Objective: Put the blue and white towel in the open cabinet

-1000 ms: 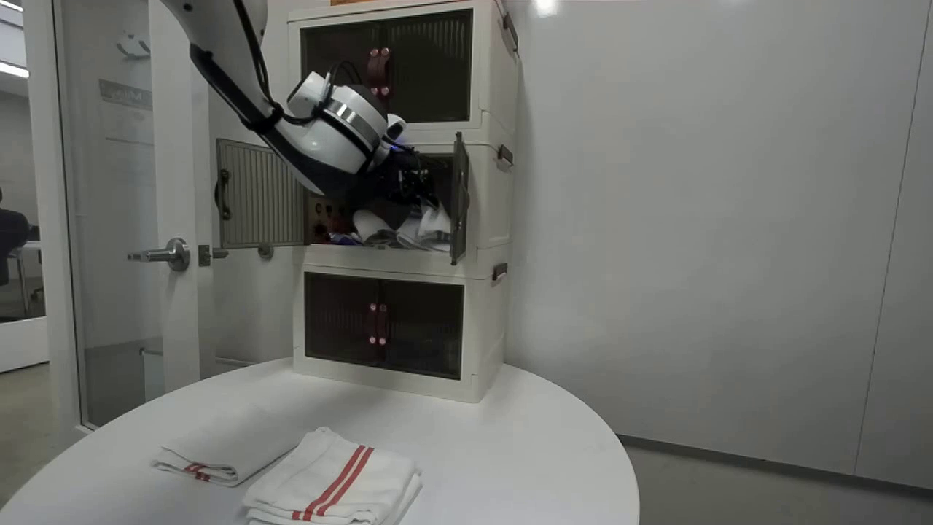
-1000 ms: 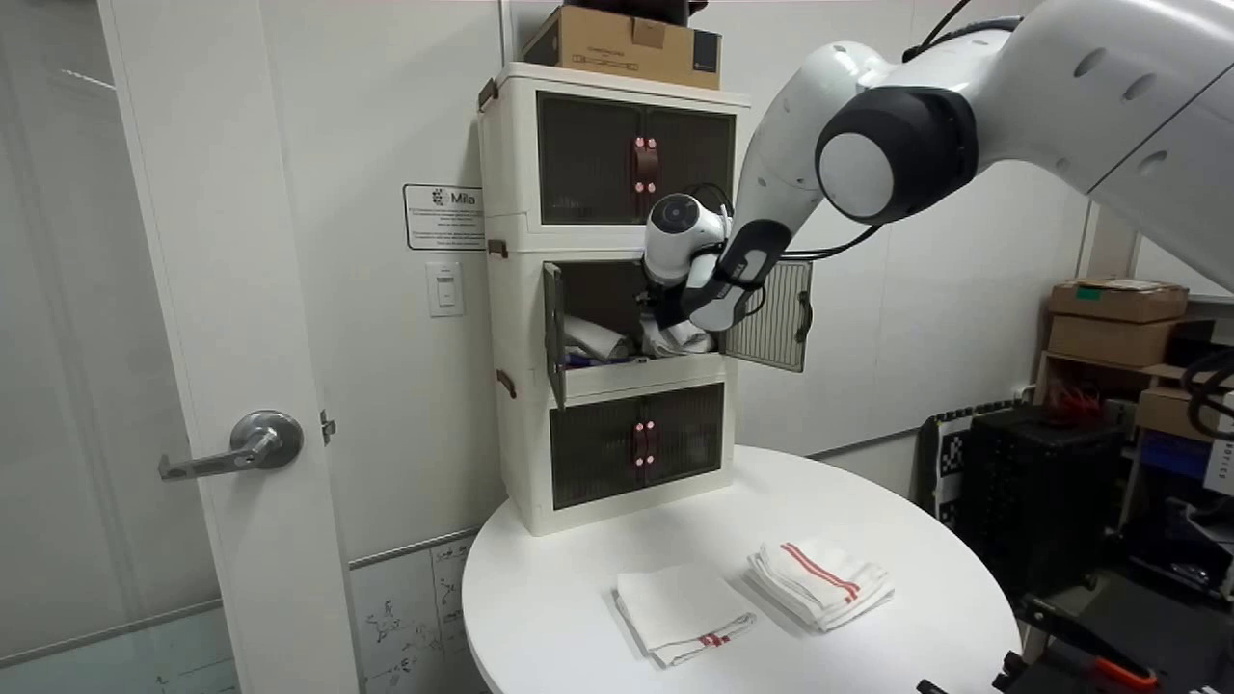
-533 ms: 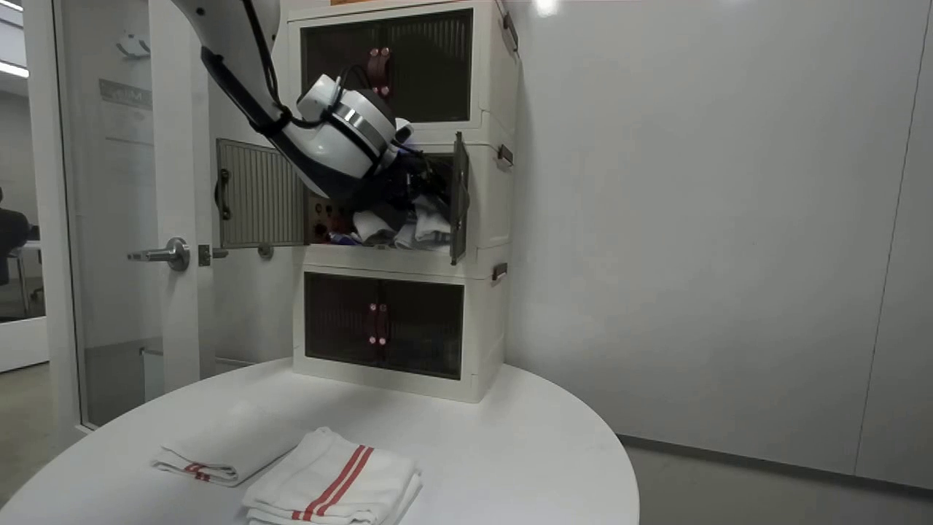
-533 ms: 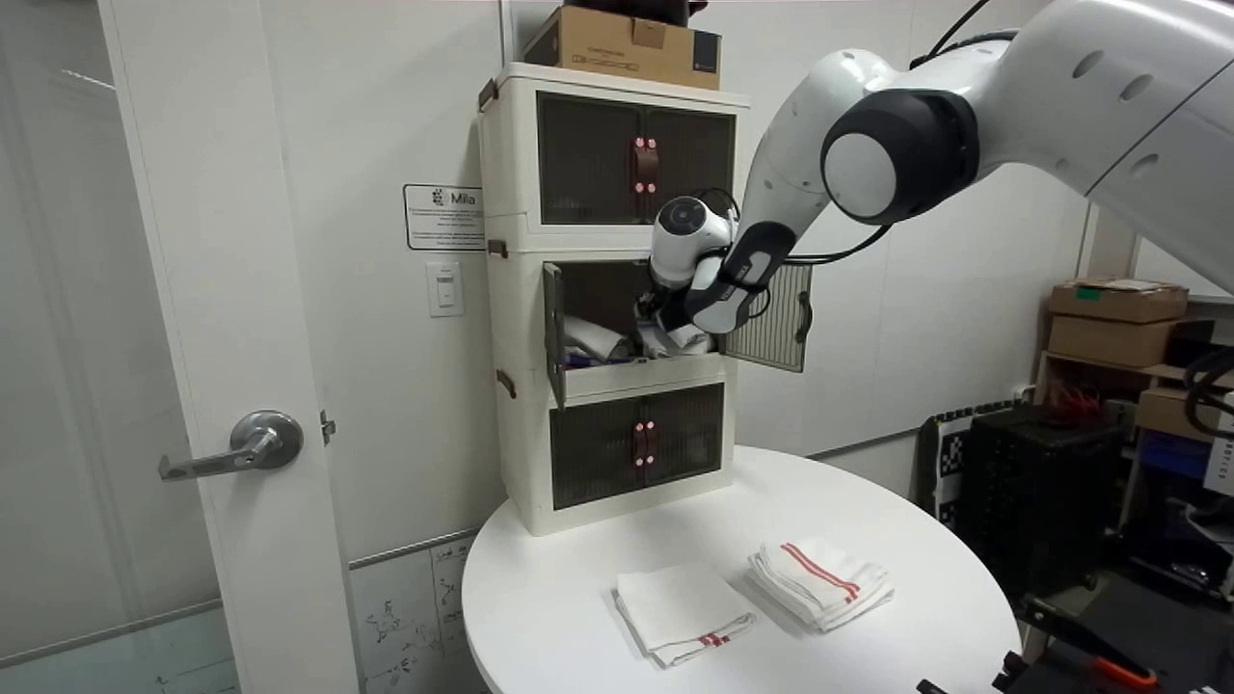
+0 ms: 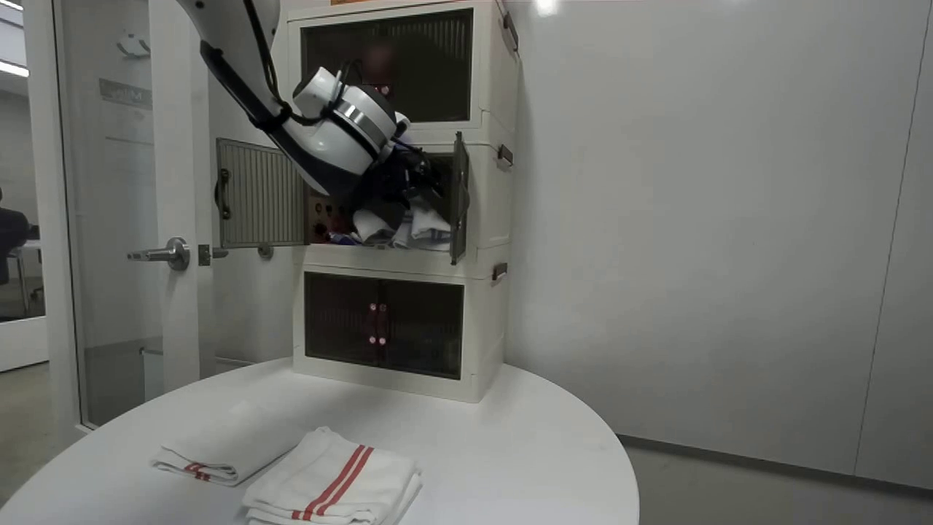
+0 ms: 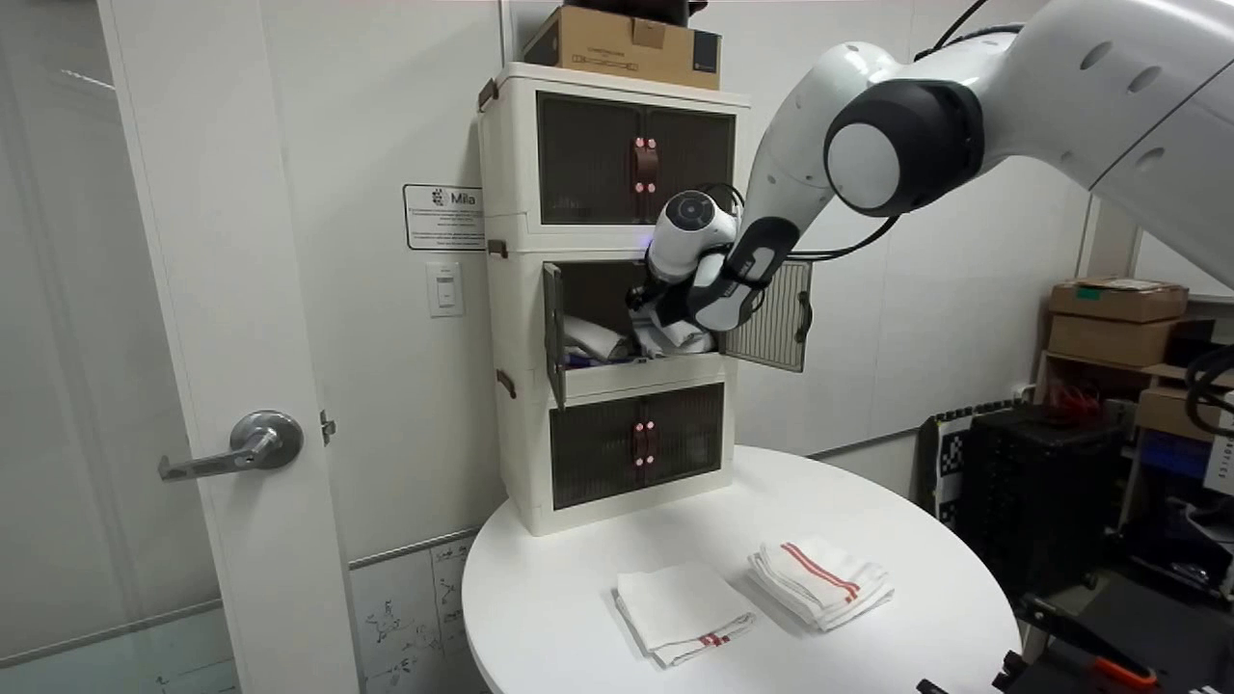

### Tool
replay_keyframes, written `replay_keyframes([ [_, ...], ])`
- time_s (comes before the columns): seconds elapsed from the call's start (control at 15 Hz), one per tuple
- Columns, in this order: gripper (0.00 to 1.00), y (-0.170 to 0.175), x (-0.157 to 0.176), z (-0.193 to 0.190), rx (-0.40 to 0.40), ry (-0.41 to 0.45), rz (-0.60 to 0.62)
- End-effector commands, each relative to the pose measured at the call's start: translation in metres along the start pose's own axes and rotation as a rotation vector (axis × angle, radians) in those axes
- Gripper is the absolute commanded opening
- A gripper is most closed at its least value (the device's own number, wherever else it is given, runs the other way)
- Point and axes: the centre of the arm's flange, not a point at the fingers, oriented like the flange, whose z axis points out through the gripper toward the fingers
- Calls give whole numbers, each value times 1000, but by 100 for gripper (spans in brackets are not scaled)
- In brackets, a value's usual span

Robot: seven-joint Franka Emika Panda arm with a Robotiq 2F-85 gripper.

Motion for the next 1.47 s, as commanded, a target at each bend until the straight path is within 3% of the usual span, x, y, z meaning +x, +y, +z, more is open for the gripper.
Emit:
replay_keyframes([
  [0.0,100,2,5,-34,173,-25,-14],
  [0.4,100,-21,-2,-86,443,-125,-22],
  [0.67,100,-33,-36,-127,535,-289,-45],
  [1.0,100,-19,-72,-173,499,-591,32],
  [1.4,100,-22,-100,-247,364,-867,225],
])
